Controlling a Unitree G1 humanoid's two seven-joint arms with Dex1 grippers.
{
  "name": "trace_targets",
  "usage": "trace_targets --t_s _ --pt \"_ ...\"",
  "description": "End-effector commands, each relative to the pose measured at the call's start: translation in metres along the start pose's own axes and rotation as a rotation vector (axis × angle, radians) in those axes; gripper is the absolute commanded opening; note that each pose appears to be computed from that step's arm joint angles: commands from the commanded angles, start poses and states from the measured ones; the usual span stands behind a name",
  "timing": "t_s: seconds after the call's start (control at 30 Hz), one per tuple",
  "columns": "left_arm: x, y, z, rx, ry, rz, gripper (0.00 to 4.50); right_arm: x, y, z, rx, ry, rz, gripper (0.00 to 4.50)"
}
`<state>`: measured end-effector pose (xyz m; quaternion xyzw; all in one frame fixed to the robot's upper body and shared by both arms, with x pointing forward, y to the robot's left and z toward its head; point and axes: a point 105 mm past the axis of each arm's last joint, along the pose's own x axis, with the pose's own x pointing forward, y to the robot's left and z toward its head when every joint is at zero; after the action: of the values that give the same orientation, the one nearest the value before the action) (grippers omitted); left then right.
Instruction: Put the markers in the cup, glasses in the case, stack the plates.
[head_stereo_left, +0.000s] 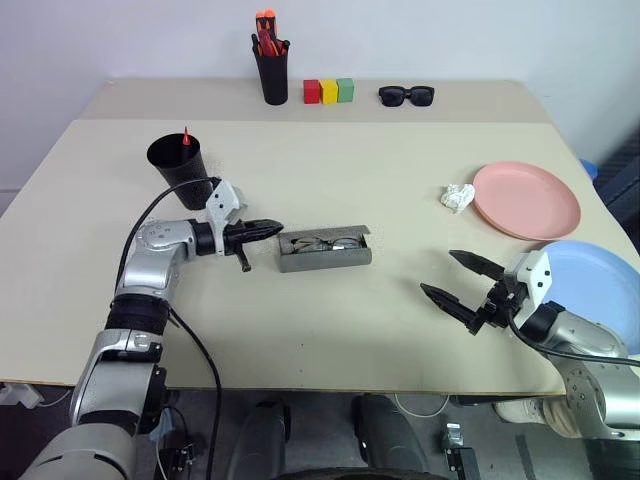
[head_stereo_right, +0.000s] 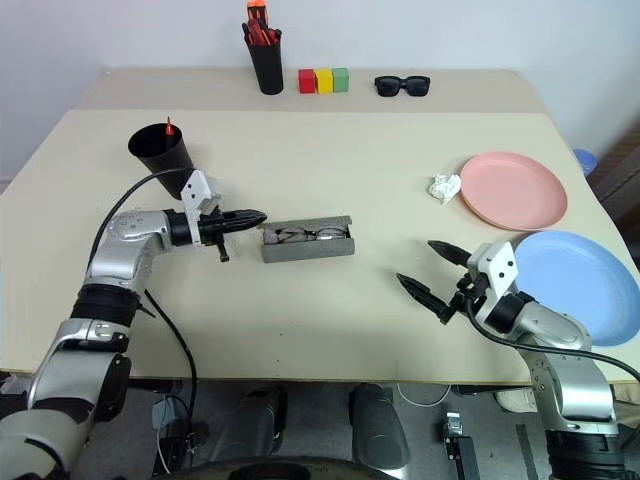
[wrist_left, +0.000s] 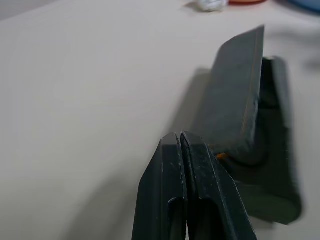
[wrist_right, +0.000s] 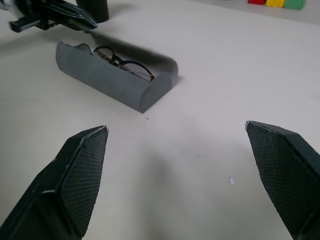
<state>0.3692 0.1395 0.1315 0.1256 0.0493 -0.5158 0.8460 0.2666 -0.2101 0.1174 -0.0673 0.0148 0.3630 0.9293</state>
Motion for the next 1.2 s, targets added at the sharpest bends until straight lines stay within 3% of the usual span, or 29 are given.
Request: trace_targets --t_s 0.03,0.27,0.47,0.6,0.67,0.77,0.83,0.97,1.13,1.2 --pt "0.000 -0.012 0.010 0.034 -0.019 -0.060 0.04 -0.001 -0.001 0.006 -0.014 -0.031 -0.008 4.50" --pt "-0.006 -0.034 -0.013 0.096 0.102 -0.149 0.04 -0.001 -0.013 -0.003 0.029 0.008 -0.103 4.50" --pt "-0.011 -0.033 -0.031 0.150 0.186 -0.124 0.04 -0.004 -0.031 -0.005 0.042 -0.006 -0.237 4.50" --pt "-0.014 0.006 0.030 0.058 -0.039 0.088 0.04 -0.008 -0.049 0.012 0.041 -0.065 -0.390 4.50" --pt "-0.019 0.016 0.073 0.012 -0.180 0.139 0.04 -0.011 -0.058 0.028 0.025 -0.094 -0.473 4.50" --pt "-0.020 0.014 0.110 0.005 -0.274 0.156 0.04 -0.013 -0.064 0.046 0.042 -0.122 -0.512 4.50" --pt "-0.010 -0.002 0.123 0.025 -0.285 0.093 0.04 -0.019 -0.071 0.054 0.058 -0.111 -0.564 4.50" --pt "0.014 -0.053 0.125 0.018 -0.256 -0.161 1.85 -0.037 -0.090 0.044 0.009 0.027 -0.678 4.50" --pt "0.038 -0.087 0.098 0.057 -0.166 -0.316 4.39 -0.065 -0.108 0.021 -0.043 0.197 -0.811 4.50" --pt "0.045 -0.096 0.092 0.088 -0.145 -0.368 4.48 -0.072 -0.106 0.014 -0.032 0.249 -0.813 4.50"
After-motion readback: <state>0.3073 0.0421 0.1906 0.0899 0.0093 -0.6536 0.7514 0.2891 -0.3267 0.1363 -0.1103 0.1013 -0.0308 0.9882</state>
